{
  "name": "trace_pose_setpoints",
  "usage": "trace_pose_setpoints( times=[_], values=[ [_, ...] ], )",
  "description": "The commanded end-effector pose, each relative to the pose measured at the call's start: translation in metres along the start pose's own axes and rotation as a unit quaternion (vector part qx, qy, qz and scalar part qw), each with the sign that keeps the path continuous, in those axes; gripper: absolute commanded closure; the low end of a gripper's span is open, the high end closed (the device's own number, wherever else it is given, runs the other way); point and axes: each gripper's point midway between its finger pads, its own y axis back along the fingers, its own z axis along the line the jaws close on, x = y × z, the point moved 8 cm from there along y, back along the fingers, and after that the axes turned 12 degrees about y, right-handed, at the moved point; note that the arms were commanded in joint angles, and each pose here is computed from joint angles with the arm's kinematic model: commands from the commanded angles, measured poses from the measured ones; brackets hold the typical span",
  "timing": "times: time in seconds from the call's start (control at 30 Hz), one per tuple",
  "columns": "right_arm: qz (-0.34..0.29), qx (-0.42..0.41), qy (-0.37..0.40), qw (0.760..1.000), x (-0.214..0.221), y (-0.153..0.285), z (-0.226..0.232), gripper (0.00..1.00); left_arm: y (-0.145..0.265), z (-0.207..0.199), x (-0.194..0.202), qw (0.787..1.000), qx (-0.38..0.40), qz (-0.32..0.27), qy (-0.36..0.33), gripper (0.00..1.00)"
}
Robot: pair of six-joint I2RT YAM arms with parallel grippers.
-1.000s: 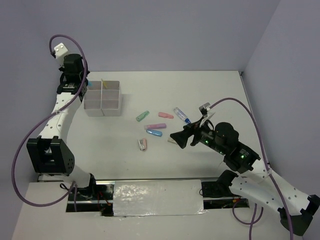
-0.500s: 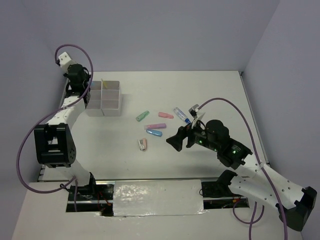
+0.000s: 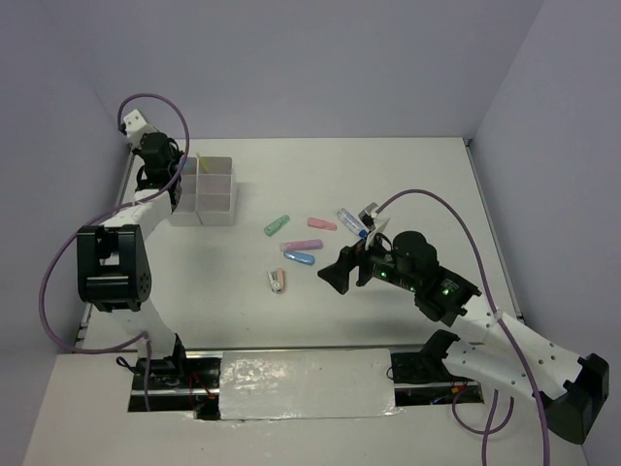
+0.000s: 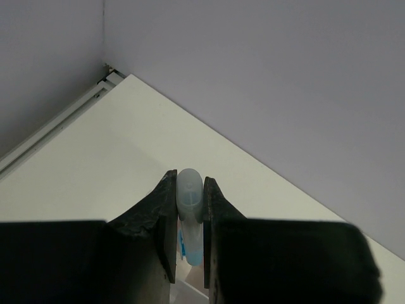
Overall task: Sort the stationery into containers
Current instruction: Place the stationery in the storage box, then pick up the stationery from the center of the board.
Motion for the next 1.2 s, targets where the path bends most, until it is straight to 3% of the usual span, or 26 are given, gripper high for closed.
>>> trace_pose_setpoints(
  times=[0.0,0.07,0.1,0.23,0.37,0.57,0.67,0.73,0.87,0.9,0.97,1.07,1.17],
  values=[
    [-0.028,-0.012,0.017,0.999,-0.009,-0.006,0.000,0.00,-0.006,0.000,-0.002,0.999,0.012,-0.026,0.015,0.81],
    [-0.027,-0.015,0.017,0.999,-0.009,-0.007,0.000,0.00,-0.006,0.006,0.002,0.999,0.001,-0.028,0.015,0.68],
    [-0.026,-0.018,0.018,0.999,-0.008,-0.008,0.001,0.00,-0.005,0.007,0.003,0.999,0.002,-0.029,0.014,0.53],
    [-0.029,-0.016,0.020,0.999,-0.010,-0.006,0.001,0.00,-0.004,0.011,0.007,1.000,-0.005,-0.028,0.010,0.22],
    [-0.027,-0.005,0.019,0.999,-0.011,-0.007,-0.001,0.00,0.003,0.010,0.000,0.999,-0.005,-0.034,0.021,0.05],
    [0.041,0.029,0.010,0.999,-0.009,-0.035,-0.020,0.00,0.043,-0.033,-0.047,0.996,-0.023,-0.046,0.078,0.01],
    [0.072,0.035,0.024,0.997,-0.010,-0.053,-0.027,0.00,0.080,-0.056,-0.066,0.996,-0.015,-0.016,0.091,0.01],
    [0.105,0.015,0.056,0.993,-0.005,-0.067,-0.031,0.00,0.107,-0.060,-0.074,0.994,-0.008,0.043,0.098,0.01],
    [0.138,-0.047,0.157,0.977,-0.016,-0.092,-0.036,0.00,0.165,-0.050,-0.066,0.983,0.011,0.142,0.115,0.01],
    [0.148,-0.046,0.172,0.973,-0.016,-0.097,-0.040,0.00,0.181,-0.039,-0.042,0.979,0.011,0.173,0.107,0.01],
    [0.188,-0.006,0.211,0.959,-0.015,-0.114,-0.058,0.01,0.215,-0.034,-0.047,0.976,0.052,0.177,0.117,0.01],
    [0.277,0.019,0.245,0.929,0.000,-0.136,-0.084,0.12,0.255,-0.012,-0.029,0.965,0.090,0.235,0.080,0.01],
    [0.319,0.019,0.246,0.915,0.011,-0.154,-0.105,0.19,0.288,0.000,-0.032,0.951,0.152,0.262,0.061,0.01]
  ],
)
